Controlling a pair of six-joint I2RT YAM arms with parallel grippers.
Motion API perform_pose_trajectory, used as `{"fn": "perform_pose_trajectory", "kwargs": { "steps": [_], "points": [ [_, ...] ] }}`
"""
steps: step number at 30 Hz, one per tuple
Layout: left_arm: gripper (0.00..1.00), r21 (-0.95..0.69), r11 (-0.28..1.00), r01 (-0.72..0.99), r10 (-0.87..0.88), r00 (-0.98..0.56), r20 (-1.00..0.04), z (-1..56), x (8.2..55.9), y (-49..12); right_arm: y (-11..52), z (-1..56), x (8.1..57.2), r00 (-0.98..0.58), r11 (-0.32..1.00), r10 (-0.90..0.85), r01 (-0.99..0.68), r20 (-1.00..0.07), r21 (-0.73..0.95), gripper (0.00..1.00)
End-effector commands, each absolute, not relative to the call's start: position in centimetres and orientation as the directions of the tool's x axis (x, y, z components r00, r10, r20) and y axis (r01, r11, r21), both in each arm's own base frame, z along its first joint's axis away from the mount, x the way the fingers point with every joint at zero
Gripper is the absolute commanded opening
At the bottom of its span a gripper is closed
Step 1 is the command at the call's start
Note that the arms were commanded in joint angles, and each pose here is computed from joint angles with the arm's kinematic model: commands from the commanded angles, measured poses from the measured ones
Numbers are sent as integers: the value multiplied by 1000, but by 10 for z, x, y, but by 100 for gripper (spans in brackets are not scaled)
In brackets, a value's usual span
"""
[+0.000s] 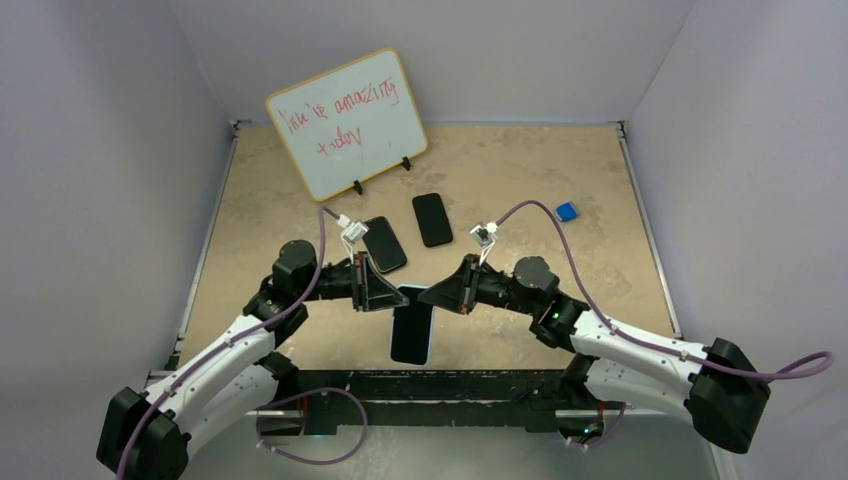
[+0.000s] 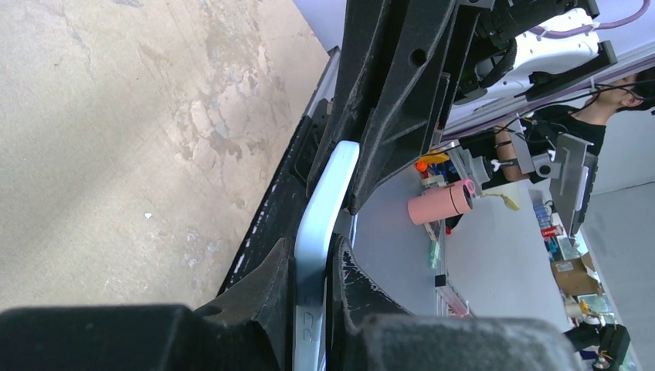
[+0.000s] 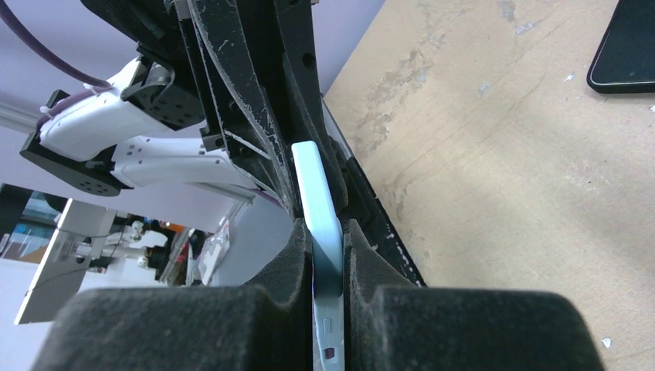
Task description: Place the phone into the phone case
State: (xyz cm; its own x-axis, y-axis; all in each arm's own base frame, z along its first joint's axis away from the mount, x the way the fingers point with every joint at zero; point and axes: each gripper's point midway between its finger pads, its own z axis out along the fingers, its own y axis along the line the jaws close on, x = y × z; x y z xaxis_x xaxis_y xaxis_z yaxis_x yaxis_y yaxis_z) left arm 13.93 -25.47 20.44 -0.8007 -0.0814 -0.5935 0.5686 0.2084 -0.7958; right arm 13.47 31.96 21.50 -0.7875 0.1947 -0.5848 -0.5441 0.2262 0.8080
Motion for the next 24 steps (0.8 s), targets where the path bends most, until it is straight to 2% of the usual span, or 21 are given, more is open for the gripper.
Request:
{"fn": "perform_pose_trajectory", "kwargs": {
  "steps": [1, 2, 3, 6, 9, 12, 16, 24],
  "points": [
    [0, -729, 319, 606, -130, -733, -667, 206, 167, -252, 324, 246, 135, -759, 160, 244, -583, -604, 797, 0],
    [1, -729, 320, 605, -124, -736, -665, 205, 167, -252, 325, 246, 136, -758, 164, 245, -582, -604, 797, 0],
    [8, -729, 328, 600, -119, -740, -662, 204, 168, -252, 325, 245, 137, -758, 168, 246, -580, -604, 797, 0],
    [37, -706, 386, 594, -100, -734, -672, 200, 172, -248, 324, 242, 144, -756, 201, 262, -565, -600, 800, 0],
    [54, -653, 484, 582, -91, -709, -699, 198, 182, -237, 318, 218, 164, -763, 334, 259, -505, -592, 796, 0],
    [75, -590, 579, 562, -53, -696, -716, 191, 190, -225, 310, 203, 181, -764, 388, 263, -475, -589, 790, 0],
    [86, -541, 657, 525, -45, -689, -723, 187, 199, -214, 305, 176, 202, -790, 443, 240, -427, -563, 788, 0],
    [91, -523, 689, 503, -49, -687, -725, 186, 201, -207, 320, 150, 220, -836, 443, 161, -414, -525, 795, 0]
  ]
}}
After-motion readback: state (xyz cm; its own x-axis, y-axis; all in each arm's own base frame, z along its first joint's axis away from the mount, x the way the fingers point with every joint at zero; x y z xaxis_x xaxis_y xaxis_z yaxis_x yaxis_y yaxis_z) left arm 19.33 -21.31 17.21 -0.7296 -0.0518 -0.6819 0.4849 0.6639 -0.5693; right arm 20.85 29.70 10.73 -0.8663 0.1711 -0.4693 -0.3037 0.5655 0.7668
